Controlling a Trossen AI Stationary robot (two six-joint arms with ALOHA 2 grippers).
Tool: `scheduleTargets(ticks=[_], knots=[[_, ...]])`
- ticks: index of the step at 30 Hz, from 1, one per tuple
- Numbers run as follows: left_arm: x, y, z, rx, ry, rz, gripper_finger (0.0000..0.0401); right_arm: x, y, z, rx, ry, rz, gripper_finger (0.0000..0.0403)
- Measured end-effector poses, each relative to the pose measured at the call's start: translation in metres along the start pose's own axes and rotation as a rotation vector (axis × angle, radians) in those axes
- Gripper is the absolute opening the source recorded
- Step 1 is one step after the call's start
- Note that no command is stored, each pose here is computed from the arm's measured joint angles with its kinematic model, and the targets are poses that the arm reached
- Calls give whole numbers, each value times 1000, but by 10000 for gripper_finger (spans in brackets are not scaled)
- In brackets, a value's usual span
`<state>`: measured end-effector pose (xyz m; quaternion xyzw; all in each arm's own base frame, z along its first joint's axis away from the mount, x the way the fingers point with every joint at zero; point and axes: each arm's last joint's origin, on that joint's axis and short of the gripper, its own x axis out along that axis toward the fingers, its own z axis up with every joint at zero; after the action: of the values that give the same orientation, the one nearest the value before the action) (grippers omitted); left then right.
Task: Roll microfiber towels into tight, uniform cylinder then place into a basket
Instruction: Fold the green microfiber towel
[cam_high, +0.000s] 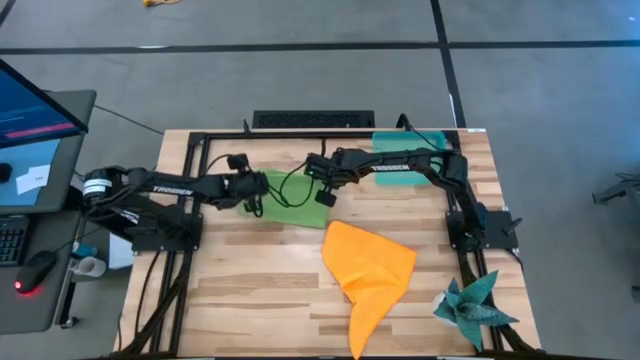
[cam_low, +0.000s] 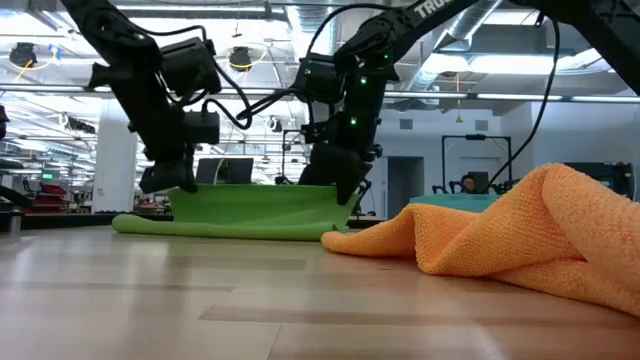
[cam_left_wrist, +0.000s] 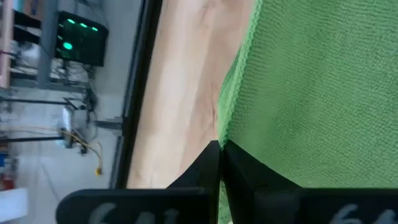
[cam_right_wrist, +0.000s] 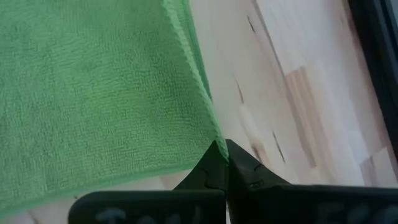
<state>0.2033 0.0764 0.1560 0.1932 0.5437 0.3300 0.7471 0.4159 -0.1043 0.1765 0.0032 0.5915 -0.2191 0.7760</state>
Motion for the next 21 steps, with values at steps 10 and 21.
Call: scheduleTargets(ticks=[10, 21], knots=[[9, 16, 3, -57, -21, 65, 8, 2, -8, 3, 72, -27, -5, 10], [13, 19, 3, -70, -29, 13, 76, 4, -16, 3, 75, -22, -11, 49]])
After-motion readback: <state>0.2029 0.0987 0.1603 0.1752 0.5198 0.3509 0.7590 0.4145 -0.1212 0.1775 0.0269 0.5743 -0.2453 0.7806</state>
